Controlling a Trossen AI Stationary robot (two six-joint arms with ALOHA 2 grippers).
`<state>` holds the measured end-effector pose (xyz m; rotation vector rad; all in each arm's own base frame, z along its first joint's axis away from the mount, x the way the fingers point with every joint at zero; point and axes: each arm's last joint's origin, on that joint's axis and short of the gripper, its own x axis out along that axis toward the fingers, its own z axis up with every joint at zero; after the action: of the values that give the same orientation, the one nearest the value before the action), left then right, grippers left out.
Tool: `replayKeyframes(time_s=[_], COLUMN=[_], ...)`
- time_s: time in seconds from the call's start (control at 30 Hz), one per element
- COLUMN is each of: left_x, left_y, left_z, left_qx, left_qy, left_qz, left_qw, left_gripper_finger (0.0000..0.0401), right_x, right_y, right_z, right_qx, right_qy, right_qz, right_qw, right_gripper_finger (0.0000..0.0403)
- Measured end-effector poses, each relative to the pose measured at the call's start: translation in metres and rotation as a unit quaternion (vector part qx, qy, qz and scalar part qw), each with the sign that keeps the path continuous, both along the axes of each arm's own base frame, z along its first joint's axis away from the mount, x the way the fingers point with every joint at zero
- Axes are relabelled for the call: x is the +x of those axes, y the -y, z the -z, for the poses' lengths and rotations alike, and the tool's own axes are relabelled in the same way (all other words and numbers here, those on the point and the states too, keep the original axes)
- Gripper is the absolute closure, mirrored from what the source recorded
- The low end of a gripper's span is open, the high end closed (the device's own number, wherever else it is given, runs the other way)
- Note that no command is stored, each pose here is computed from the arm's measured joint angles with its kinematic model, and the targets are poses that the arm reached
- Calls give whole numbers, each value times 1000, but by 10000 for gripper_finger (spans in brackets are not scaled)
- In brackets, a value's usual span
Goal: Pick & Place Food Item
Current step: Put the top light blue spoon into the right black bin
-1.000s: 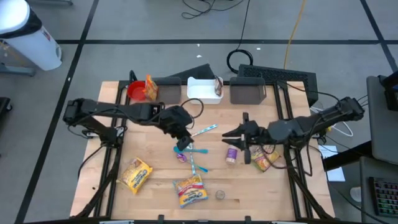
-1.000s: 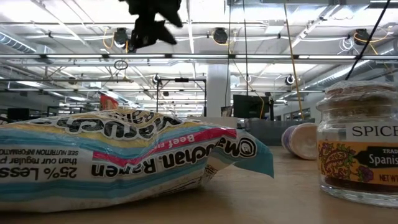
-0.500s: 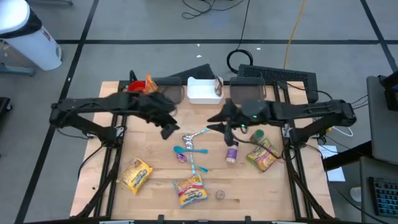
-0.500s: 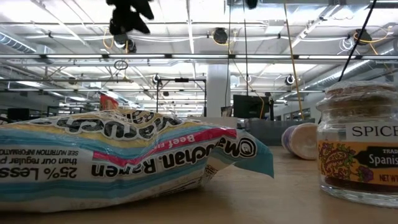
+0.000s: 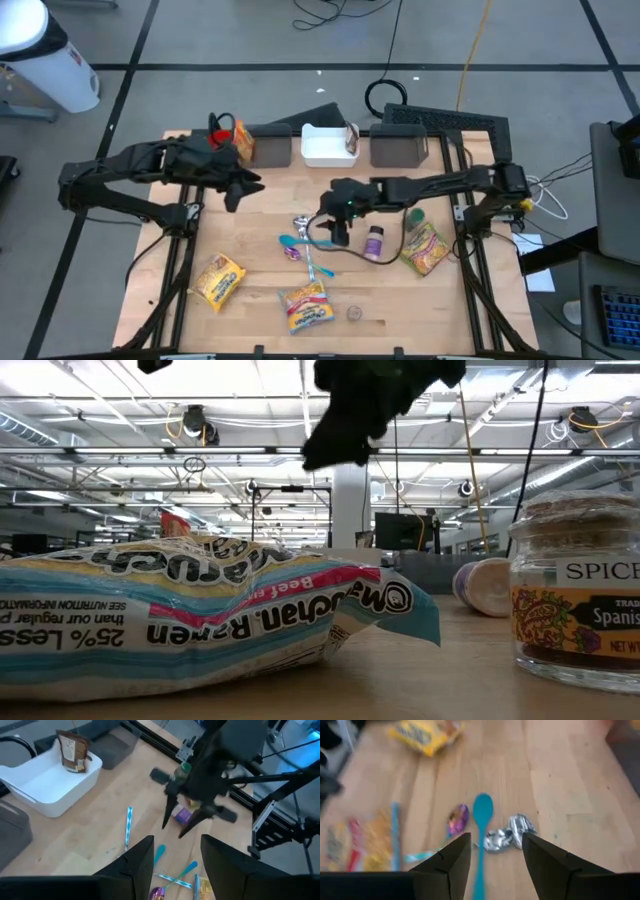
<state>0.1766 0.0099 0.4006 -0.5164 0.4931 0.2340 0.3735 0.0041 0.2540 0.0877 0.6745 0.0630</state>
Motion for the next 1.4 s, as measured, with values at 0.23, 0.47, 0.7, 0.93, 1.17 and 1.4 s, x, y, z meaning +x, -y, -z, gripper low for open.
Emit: replayKeyframes(time_s=[0.23, 0.47, 0.7, 0.93, 1.17, 1.4], left_x=[3, 15, 27, 37, 45, 47], left_y=[4, 4, 4, 4, 4, 3], left_z=[1, 8, 16, 22, 24, 24], left_qx=[12, 23, 34, 40, 43, 43], left_qy=[-5, -27, -50, -66, -62, -54], left_qz=[17, 26, 34, 39, 42, 41], left_qw=[1000, 999, 998, 996, 996, 997], left_gripper_finger=[231, 231, 231, 231, 231, 231], right_x=[9, 10, 7, 6, 9, 15], right_y=[8, 32, 51, 58, 58, 58], right_z=[31, 51, 59, 59, 82, 89], right_qx=[-57, -65, -78, -117, -117, -149], right_qy=[-49, -95, -120, -126, -162, -156], right_qz=[-39, -23, -20, -31, -40, -21], right_qw=[996, 993, 989, 985, 979, 976], right_gripper_finger=[243, 243, 241, 243, 243, 243])
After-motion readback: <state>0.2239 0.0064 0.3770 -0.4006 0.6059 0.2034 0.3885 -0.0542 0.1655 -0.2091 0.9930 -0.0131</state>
